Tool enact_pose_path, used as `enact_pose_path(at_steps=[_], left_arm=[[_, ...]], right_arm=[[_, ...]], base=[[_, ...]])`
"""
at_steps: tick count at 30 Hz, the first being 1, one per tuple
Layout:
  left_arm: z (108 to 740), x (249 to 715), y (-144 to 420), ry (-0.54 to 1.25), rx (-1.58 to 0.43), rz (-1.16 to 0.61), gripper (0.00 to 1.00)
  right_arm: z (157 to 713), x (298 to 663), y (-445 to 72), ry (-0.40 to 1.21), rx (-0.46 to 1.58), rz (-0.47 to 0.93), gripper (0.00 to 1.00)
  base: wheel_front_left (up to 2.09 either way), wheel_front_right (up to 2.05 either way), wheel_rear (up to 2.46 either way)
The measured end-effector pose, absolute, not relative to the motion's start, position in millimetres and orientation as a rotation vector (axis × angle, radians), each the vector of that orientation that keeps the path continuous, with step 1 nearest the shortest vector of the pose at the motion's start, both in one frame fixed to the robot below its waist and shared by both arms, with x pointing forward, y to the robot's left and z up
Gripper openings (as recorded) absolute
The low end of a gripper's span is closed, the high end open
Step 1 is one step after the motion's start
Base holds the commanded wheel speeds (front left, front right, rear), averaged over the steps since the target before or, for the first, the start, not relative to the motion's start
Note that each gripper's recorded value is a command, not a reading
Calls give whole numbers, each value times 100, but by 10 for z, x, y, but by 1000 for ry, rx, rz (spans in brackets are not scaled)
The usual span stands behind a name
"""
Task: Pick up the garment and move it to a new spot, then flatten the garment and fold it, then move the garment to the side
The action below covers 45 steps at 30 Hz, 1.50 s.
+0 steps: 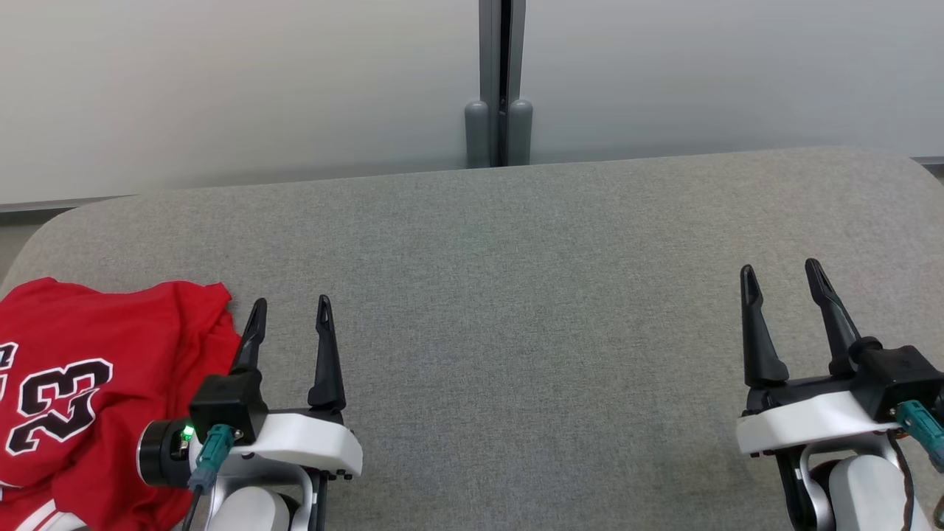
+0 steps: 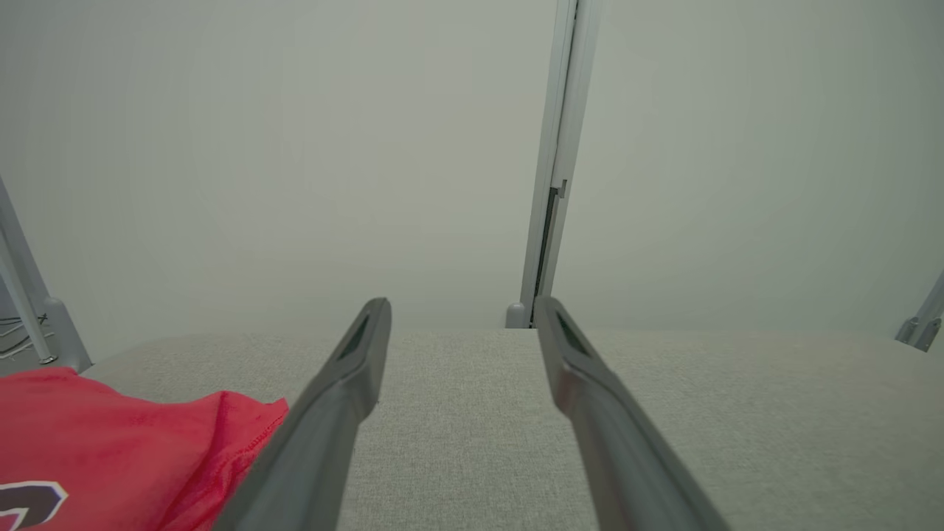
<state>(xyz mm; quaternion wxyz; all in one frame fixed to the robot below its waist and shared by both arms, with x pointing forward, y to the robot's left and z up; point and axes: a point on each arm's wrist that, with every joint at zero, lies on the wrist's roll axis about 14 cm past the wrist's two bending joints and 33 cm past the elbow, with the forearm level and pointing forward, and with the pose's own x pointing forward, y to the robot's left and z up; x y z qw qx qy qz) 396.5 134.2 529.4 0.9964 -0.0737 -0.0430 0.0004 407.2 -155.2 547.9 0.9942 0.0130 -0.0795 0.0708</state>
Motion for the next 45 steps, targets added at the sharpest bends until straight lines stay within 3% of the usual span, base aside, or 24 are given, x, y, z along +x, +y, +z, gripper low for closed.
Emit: enact_pose_path(at_steps=[11,26,45], left_arm=[[5260,3954,1317,-91,-130,-6,100],[5078,3920,1386,-43,-258,-7,100],[5061,3897,1380,-48,-205,-5,100]], right_arm=[[5450,4070,-1475,-163,-33,167,100],[5347,4033,-1446,-142,136,164,100],[5323,4077,-1347,-141,100,195,100]], base=[[0,0,0],[0,0,0],[0,0,0]])
